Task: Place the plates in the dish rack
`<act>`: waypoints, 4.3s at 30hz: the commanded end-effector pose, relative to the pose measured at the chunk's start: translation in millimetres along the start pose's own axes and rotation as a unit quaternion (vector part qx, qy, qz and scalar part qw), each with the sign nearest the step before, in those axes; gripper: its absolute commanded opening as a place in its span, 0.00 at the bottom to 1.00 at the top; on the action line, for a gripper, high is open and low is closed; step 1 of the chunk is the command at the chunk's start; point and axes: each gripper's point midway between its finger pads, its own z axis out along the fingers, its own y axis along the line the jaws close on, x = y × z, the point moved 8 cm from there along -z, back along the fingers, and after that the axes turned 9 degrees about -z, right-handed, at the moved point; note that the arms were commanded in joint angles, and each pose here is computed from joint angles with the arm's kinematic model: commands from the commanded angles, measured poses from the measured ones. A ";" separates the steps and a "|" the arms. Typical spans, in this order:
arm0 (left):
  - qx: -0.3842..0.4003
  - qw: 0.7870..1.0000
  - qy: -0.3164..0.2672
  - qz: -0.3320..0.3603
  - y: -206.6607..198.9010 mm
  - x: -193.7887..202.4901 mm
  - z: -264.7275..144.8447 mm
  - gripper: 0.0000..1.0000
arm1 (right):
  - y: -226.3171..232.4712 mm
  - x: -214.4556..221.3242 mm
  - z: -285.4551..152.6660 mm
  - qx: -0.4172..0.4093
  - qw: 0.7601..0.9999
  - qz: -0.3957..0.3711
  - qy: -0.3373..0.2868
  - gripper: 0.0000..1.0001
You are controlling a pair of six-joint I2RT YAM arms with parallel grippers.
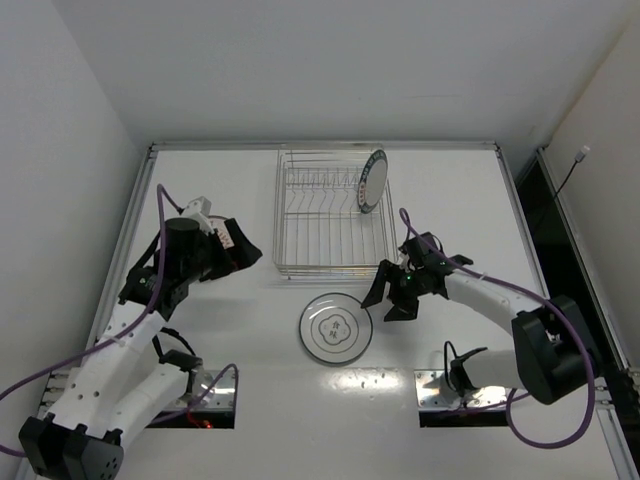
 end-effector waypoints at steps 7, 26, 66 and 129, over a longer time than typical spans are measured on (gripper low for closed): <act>0.011 1.000 -0.013 0.011 -1.7 -2.1 -14.5 1.00 | -0.6 12.8 21.3 -0.022 0.999 0.033 -0.018 0.68; -0.006 1.000 -0.013 0.024 -3.3 -9.9 -6.8 1.00 | 15.3 16.1 25.9 0.048 0.998 -0.003 0.035 0.38; 0.057 0.943 0.326 0.017 15.7 154.9 52.6 0.96 | 45.2 37.1 7.8 -0.010 0.996 0.002 -0.086 0.57; -0.003 0.940 0.337 -0.054 -0.4 190.1 94.6 0.34 | 33.2 43.1 -9.9 -0.002 0.991 0.033 -0.128 0.54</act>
